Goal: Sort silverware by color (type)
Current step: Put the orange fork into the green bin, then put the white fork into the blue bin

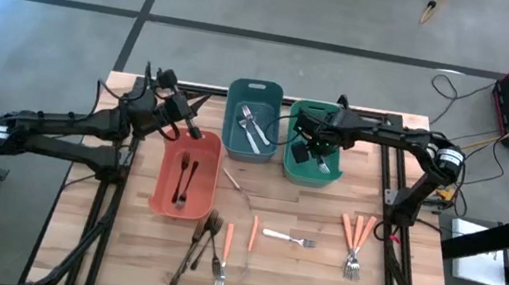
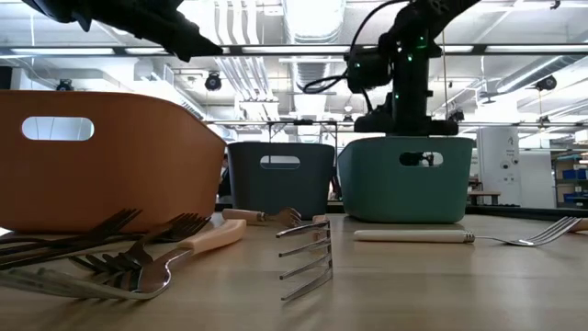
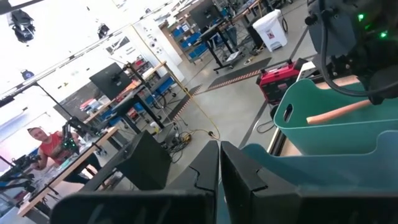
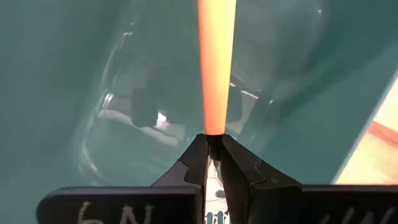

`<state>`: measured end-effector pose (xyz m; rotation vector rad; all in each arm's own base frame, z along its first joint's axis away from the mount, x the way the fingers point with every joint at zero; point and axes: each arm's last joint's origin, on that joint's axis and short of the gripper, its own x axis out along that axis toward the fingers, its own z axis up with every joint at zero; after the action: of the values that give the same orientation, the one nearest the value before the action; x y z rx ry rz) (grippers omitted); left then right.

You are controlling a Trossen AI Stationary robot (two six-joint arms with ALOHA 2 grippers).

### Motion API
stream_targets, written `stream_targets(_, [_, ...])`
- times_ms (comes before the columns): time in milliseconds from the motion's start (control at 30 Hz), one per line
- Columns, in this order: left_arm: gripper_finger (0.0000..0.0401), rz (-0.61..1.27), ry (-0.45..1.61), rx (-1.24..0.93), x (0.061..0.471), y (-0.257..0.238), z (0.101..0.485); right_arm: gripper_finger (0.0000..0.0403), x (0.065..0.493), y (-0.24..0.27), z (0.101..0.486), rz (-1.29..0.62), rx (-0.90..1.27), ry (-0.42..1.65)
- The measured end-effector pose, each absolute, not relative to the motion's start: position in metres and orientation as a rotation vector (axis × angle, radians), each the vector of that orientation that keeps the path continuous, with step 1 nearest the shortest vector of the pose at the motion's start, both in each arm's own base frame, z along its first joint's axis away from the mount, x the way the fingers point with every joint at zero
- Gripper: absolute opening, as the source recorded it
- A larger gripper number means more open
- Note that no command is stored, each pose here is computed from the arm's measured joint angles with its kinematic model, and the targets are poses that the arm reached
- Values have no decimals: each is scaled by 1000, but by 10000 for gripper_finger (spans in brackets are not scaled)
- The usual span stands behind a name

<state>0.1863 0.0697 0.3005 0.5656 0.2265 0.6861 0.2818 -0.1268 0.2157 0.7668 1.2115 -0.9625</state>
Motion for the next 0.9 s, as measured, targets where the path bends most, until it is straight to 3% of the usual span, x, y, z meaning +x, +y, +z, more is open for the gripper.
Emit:
stream_targets(400, [0,687,235,566,186,70,300,20,287,-134,197,-1018,763,1180])
stream_targets(900, [0,685,241,560,186,70,299,80,294,-137,189,-1001,751,1158])
